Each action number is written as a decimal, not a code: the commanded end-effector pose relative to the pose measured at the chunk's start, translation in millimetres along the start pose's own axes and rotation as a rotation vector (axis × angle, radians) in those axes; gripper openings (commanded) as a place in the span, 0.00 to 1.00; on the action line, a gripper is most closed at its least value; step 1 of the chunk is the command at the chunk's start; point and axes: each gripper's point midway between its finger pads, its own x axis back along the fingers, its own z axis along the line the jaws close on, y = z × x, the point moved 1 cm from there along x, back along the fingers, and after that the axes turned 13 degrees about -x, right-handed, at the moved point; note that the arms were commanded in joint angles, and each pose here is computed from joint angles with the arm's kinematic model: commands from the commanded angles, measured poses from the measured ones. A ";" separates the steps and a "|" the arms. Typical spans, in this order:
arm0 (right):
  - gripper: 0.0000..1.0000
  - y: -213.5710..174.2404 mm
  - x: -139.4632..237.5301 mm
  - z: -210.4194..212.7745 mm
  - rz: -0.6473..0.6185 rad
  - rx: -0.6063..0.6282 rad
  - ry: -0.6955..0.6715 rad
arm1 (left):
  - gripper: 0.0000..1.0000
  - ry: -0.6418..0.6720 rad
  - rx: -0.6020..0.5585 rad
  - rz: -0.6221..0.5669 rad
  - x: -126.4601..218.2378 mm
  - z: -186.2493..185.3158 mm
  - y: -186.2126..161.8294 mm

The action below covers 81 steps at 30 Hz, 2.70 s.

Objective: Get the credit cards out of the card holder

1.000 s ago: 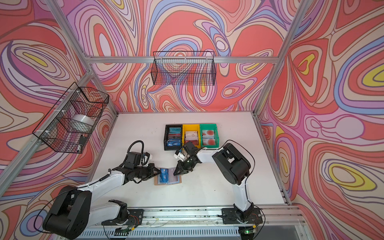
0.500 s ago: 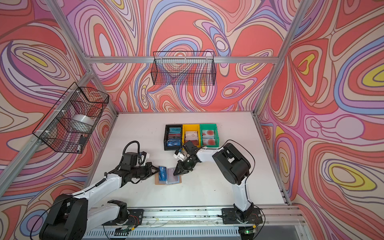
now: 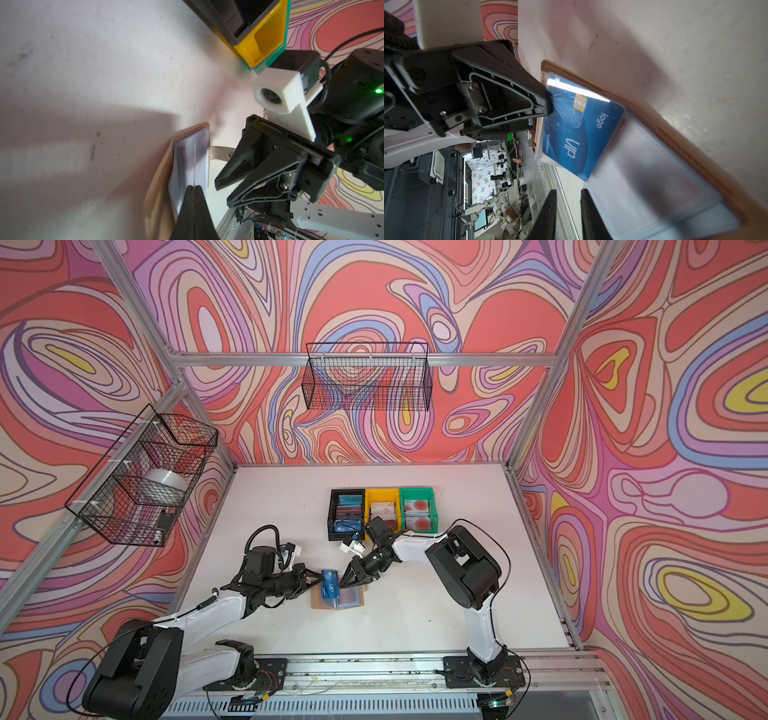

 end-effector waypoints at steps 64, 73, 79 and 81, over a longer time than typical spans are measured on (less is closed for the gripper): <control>0.09 15.2 4.5 3.1 0.004 0.026 0.112 | 0.16 0.019 0.036 0.072 -6.5 13.9 -15.2; 0.09 13.5 4.8 3.8 0.007 0.030 0.115 | 0.11 0.010 0.033 0.070 -7.1 12.4 -13.4; 0.08 11.9 4.6 2.8 0.008 0.028 0.120 | 0.10 0.018 0.035 0.071 -7.0 14.7 -15.7; 0.08 12.3 3.9 2.4 0.009 0.028 0.121 | 0.09 0.021 0.038 0.071 -7.2 16.1 -16.3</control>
